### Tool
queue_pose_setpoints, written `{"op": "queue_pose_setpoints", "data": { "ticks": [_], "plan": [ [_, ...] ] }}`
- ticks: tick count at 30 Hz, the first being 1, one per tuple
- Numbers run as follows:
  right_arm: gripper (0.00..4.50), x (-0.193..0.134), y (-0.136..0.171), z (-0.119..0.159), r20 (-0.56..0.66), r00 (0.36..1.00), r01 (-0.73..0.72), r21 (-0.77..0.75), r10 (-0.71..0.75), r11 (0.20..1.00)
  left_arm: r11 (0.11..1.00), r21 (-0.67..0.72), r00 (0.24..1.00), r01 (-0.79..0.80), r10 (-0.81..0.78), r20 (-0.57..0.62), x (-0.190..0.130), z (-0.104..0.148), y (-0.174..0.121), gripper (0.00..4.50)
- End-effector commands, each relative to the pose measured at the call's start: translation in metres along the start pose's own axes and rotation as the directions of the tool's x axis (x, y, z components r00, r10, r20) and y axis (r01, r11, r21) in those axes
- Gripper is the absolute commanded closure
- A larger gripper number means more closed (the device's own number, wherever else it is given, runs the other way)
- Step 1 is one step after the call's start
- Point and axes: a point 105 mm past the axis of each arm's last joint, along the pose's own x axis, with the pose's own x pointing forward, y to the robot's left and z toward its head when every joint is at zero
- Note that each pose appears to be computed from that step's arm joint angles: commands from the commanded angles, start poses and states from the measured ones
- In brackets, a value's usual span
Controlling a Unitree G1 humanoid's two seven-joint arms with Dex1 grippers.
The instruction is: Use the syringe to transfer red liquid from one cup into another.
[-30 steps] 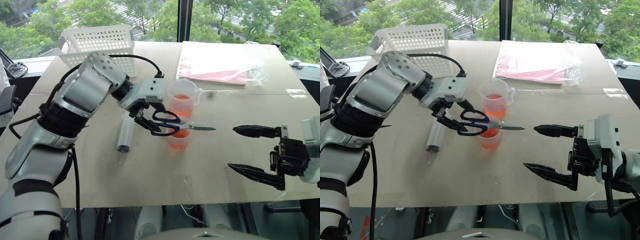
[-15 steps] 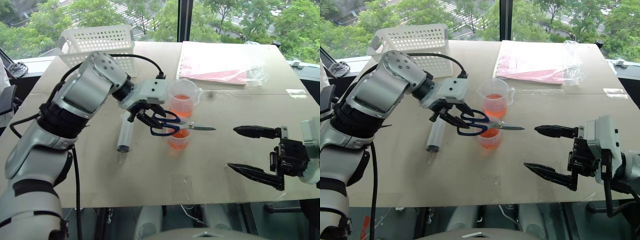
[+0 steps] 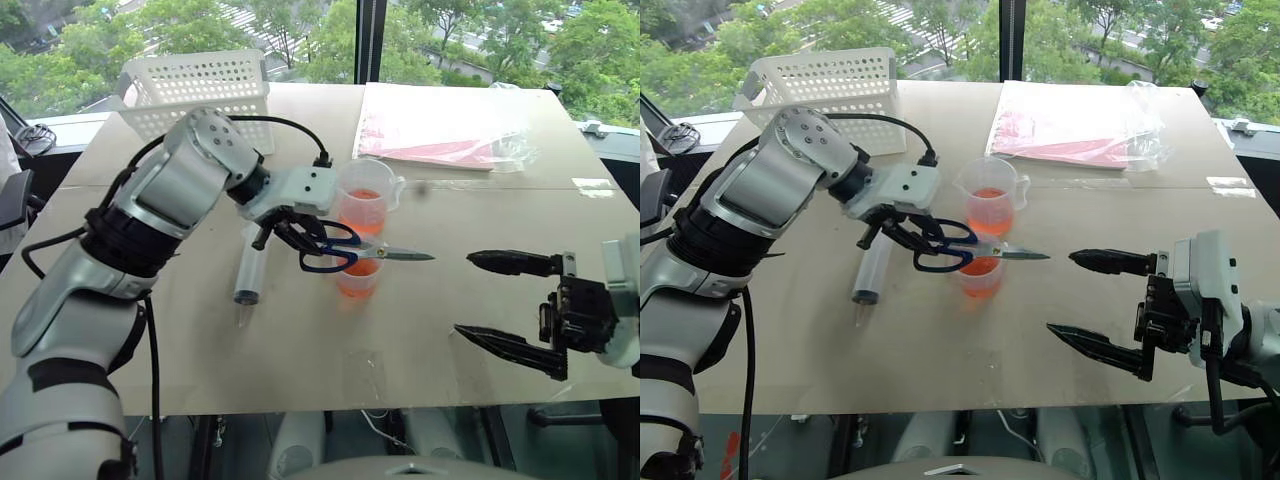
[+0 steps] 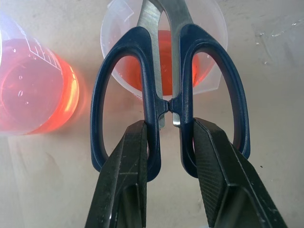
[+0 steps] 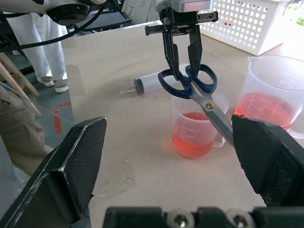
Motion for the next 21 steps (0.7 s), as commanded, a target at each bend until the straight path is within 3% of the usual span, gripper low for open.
{"op": "queue_pose_setpoints", "data": {
  "ticks": [1, 6, 9, 12, 15, 18, 21],
  "plan": [
    [0.00, -0.001, 0.002, 0.008, 0.018, 1.000, 0.000, -0.043, 0.001, 0.999, 0.999, 0.014, 0.999, -0.038, 0.038, 0.033, -0.016, 0.011, 0.003, 3.68],
    [0.00, 0.001, 0.002, 0.008, 0.018, 1.000, 0.000, -0.046, 0.001, 0.999, 0.989, -0.058, 0.988, -0.134, 0.138, 0.073, -0.042, 0.010, 0.011, 3.68],
    [0.00, 0.001, 0.002, 0.005, 0.025, 1.000, -0.002, -0.035, 0.003, 0.999, 0.921, -0.283, 0.952, -0.268, 0.298, 0.069, -0.097, -0.015, -0.009, 3.68],
    [0.00, 0.007, -0.003, 0.005, 0.046, 0.999, -0.018, -0.034, 0.019, 0.999, 0.730, -0.533, 0.874, -0.428, 0.483, -0.040, -0.125, -0.063, -0.020, 3.68],
    [0.00, 0.011, -0.007, 0.007, 0.062, 0.998, -0.028, -0.039, 0.030, 0.999, 0.609, -0.638, 0.838, -0.472, 0.534, -0.111, -0.126, -0.096, -0.032, 3.68],
    [0.00, 0.015, -0.011, 0.010, 0.058, 0.996, -0.065, -0.050, 0.068, 0.997, 0.337, -0.747, 0.763, -0.573, 0.552, -0.337, -0.117, -0.167, -0.044, 3.68],
    [0.00, 0.017, -0.014, 0.012, 0.053, 0.995, -0.083, -0.055, 0.086, 0.995, 0.203, -0.799, 0.733, -0.567, 0.568, -0.376, -0.106, -0.185, -0.041, 3.68]
  ]
}}
